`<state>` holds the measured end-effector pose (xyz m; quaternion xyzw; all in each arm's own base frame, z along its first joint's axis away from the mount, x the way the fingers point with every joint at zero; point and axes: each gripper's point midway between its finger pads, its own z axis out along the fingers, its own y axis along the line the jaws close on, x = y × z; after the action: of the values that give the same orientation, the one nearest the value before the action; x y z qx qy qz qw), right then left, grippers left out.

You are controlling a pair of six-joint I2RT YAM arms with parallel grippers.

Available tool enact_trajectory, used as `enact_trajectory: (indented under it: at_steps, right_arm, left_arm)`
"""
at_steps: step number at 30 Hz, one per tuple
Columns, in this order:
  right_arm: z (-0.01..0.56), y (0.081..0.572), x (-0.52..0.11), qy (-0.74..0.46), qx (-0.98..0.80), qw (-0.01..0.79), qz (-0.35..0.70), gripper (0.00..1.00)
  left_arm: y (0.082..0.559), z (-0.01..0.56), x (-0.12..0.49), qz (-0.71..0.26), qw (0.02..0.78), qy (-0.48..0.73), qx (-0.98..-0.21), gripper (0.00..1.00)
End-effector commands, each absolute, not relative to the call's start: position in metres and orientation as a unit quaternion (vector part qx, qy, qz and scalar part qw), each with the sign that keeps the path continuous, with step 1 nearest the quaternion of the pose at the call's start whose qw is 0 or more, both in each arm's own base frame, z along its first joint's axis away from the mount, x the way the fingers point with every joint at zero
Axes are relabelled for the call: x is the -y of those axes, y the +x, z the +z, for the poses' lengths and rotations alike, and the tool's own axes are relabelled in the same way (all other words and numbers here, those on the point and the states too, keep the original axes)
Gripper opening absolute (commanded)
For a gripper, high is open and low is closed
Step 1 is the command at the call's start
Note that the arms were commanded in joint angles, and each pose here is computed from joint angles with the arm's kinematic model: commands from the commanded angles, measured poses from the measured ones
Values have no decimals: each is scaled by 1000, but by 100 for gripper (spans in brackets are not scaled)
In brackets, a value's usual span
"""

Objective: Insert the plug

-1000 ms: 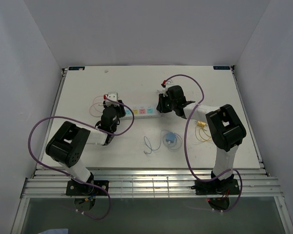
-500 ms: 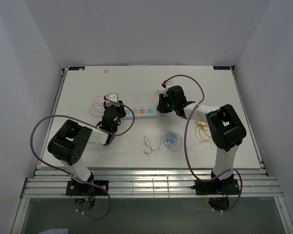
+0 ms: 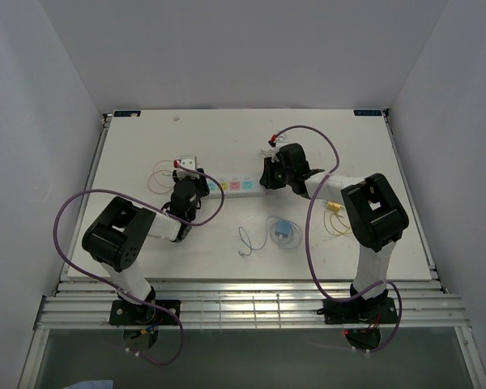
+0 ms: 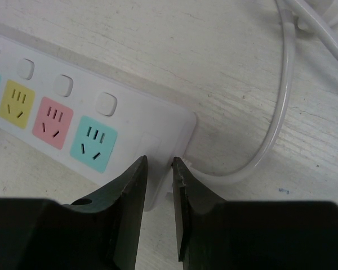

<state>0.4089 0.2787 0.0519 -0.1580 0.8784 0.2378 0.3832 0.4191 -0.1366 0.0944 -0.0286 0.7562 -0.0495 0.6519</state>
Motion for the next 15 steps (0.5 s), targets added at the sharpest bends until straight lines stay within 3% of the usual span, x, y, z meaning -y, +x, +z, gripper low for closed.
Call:
enact_trajectory:
  at_steps: [1, 15]
  right_arm:
    - [50, 399, -275, -160, -883, 370, 240, 30]
    - [46, 398, -273, -158, -886, 365, 239, 29]
  left_arm:
    - [421, 103, 134, -42, 665, -35, -745, 0]
    - [420, 112, 136, -47, 668, -28, -742, 0]
